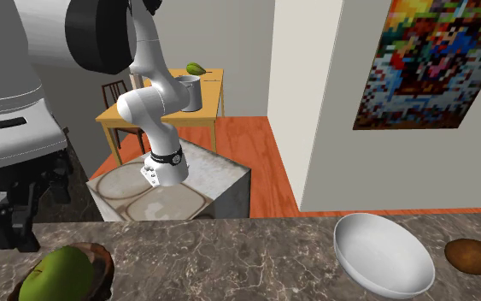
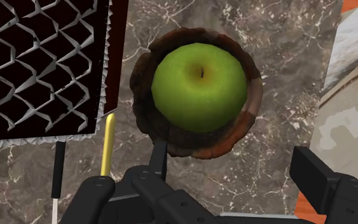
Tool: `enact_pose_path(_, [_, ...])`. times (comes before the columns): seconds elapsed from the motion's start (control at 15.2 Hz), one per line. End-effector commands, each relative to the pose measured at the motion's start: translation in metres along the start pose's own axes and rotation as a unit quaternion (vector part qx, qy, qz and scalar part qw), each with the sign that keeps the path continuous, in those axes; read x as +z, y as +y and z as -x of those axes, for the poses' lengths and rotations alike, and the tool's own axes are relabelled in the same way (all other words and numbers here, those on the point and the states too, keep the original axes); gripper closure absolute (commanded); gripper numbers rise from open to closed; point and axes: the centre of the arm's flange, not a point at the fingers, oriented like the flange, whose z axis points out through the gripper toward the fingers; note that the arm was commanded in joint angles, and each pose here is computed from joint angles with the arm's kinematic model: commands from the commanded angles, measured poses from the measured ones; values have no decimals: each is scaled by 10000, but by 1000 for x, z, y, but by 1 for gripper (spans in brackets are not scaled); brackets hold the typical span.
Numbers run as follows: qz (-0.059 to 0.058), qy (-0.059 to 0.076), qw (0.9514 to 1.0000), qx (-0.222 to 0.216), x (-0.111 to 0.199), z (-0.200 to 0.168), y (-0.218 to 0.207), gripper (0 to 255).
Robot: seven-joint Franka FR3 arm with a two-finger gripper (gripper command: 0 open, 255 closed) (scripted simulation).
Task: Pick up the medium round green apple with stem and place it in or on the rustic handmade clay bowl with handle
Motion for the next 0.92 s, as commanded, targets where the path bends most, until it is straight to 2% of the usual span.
enact_pose_path(0.0, [0,0,10000,0,0,0,0,0])
enact_pose_path(0.07, [0,0,10000,0,0,0,0,0])
enact_pose_path(0.33, [0,0,10000,0,-50,0,0,0])
enact_pose_path(0.86, [0,0,10000,0,-50,0,0,0])
